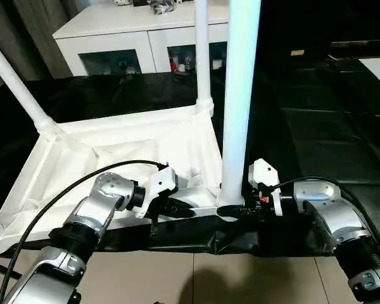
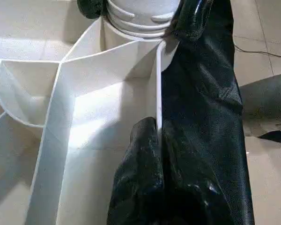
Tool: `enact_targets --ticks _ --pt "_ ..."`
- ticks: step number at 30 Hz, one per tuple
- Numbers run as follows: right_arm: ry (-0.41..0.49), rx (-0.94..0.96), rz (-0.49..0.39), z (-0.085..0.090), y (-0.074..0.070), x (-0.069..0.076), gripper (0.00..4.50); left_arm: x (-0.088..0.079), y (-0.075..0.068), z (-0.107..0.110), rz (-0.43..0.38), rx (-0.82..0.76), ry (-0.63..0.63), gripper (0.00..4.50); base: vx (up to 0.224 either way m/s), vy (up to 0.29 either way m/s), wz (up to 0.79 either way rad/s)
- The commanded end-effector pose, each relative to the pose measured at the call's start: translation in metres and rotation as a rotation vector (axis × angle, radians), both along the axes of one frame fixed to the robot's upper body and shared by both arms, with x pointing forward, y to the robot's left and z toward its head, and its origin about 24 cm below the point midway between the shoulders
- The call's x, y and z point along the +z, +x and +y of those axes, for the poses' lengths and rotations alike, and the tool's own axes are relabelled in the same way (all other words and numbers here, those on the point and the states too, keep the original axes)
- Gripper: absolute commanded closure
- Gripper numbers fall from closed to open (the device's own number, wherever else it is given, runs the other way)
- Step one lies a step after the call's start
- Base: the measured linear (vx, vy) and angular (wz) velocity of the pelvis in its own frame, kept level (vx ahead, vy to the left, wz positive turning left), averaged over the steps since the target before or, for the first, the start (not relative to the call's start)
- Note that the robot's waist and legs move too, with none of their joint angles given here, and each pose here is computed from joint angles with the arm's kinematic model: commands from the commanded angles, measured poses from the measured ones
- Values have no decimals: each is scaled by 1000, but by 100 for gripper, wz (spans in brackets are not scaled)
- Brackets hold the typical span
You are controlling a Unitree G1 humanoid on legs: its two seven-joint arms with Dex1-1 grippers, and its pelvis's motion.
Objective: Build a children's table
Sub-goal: Rotate leg to tighten
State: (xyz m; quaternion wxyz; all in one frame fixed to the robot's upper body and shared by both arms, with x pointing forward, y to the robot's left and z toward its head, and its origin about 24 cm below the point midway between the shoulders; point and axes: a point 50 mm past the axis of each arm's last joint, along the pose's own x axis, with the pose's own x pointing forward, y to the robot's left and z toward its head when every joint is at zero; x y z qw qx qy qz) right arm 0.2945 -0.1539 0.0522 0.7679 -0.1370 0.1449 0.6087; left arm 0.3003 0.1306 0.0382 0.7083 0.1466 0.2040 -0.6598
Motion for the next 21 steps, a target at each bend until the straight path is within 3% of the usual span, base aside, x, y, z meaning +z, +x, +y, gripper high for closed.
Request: enact_targets --ticks 1,8,11,14,16,21 --pt "-13 2 -9 3 3 1 181 2 0 6 -4 -5 24 450 0 0 0" --pt "3 -283 -36 12 21 -11 183 -3 15 2 -70 166 62 450 0 0 0" --pt "48 -479 -11 30 27 -21 183 -2 30 -6 -114 316 65 450 0 0 0" --pt "57 -567 3 39 29 -26 183 0 36 -13 -131 366 57 450 0 0 0" --pt "18 -634 18 52 30 -34 183 1 45 -25 -146 455 48 450 0 0 0" --pt "-79 -812 0 62 38 -45 184 -2 55 -42 -140 629 42 450 0 0 0"
